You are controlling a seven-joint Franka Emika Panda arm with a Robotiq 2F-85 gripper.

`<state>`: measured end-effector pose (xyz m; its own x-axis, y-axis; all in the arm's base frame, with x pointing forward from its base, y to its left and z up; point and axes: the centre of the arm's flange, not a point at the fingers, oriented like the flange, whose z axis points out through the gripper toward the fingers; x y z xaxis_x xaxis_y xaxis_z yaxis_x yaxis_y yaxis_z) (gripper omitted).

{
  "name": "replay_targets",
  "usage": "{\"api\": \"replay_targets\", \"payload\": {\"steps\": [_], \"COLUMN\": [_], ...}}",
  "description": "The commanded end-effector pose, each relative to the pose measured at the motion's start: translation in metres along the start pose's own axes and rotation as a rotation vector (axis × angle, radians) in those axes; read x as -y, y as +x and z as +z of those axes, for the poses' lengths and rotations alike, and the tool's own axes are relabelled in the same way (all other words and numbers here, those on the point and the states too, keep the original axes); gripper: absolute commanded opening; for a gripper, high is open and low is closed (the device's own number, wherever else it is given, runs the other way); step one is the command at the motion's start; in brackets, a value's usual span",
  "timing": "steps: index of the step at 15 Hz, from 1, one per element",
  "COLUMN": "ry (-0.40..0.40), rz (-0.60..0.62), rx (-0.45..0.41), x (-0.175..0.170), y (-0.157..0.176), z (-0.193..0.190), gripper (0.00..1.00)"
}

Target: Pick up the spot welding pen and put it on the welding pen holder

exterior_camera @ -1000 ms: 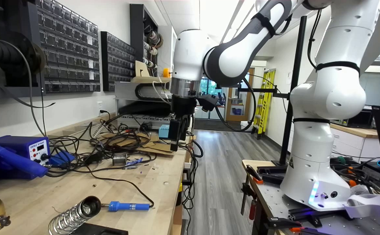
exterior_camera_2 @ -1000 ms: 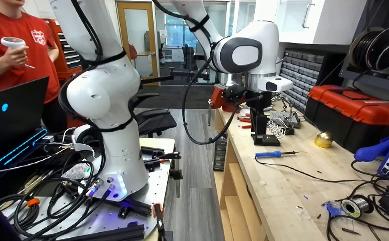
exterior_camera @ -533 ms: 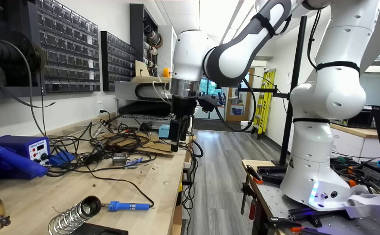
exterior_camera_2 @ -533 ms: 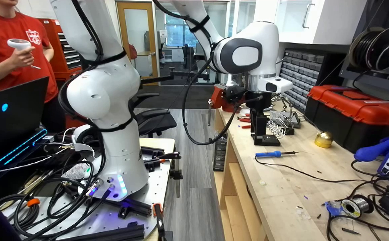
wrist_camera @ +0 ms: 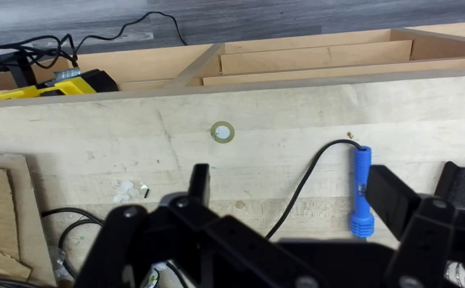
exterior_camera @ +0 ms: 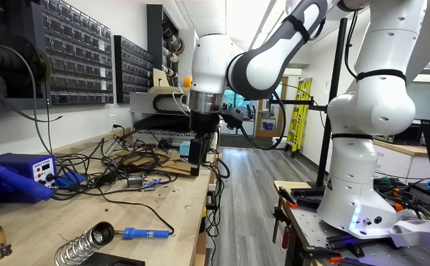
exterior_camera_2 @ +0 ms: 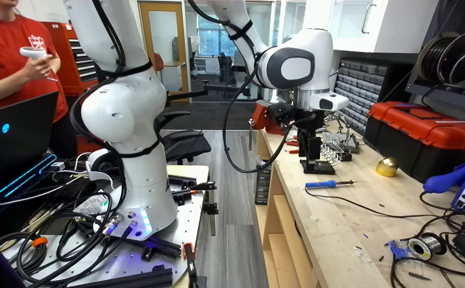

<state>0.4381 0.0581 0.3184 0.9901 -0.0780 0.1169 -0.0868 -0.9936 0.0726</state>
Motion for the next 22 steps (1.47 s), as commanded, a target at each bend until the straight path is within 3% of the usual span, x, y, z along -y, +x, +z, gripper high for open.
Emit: {"api": "replay_targets", "payload": {"steps": [1, 22], "ry": [0.018, 0.109], "rz": [-0.058, -0.207], "rx": [-0.019, -0.040], "x": [0.014, 0.079], "y": [0.013, 0.079], "z": [0.008, 0.089], "gripper": [1.00, 1.00]}}
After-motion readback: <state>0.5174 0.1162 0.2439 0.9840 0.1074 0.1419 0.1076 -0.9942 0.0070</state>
